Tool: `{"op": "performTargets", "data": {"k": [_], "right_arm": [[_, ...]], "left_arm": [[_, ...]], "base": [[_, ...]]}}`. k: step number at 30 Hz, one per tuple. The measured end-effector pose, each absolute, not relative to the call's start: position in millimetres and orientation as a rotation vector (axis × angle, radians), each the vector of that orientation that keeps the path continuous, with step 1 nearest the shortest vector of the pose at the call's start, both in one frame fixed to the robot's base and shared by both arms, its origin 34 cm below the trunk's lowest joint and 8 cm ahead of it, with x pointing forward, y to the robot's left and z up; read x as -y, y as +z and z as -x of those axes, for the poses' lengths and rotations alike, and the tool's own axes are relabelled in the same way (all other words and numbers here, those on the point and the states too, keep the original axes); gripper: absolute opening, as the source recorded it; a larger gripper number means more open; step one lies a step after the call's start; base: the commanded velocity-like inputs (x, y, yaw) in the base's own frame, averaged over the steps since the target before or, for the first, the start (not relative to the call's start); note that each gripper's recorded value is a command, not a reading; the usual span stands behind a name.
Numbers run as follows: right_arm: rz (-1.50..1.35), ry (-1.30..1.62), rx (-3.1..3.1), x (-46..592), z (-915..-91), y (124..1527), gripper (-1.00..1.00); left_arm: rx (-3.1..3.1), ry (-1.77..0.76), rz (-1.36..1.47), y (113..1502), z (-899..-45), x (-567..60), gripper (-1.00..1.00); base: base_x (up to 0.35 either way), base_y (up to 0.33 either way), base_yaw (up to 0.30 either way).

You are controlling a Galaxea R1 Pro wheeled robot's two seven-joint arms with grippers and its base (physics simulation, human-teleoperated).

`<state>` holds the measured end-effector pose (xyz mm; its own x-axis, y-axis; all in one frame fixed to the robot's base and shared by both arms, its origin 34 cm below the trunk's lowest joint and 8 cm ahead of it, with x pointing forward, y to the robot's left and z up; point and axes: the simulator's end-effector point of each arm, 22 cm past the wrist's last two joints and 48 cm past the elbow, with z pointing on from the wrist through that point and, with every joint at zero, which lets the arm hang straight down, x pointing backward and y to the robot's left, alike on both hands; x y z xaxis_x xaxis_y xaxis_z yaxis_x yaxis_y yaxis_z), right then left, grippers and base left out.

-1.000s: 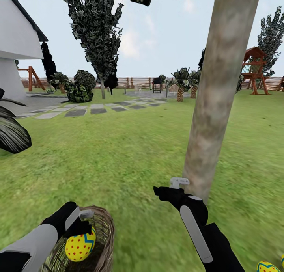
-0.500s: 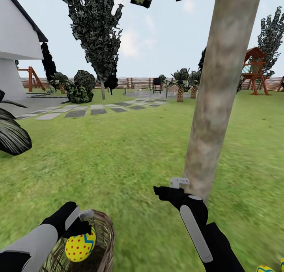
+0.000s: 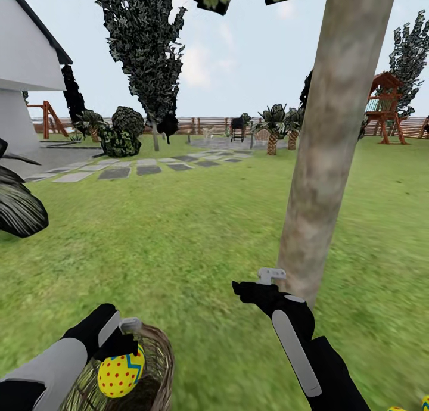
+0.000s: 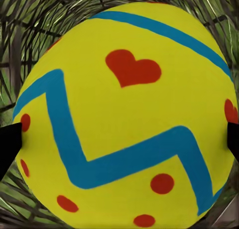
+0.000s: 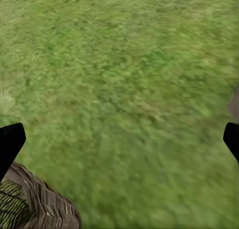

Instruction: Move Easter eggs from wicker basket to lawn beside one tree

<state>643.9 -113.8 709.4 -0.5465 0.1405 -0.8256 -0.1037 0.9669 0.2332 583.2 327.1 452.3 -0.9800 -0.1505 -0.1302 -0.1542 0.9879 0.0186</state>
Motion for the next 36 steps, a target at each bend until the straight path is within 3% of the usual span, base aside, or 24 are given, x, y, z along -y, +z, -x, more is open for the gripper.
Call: {"op": "performTargets", "data": {"k": [36], "right_arm": [[-0.027,0.313,-2.127,114,-658,784,1.0]], "left_arm": [[-3.007,0.039,0.217,527,-597,-322,-1.0]], "base": [[0.0,0.0,0.0]]}}
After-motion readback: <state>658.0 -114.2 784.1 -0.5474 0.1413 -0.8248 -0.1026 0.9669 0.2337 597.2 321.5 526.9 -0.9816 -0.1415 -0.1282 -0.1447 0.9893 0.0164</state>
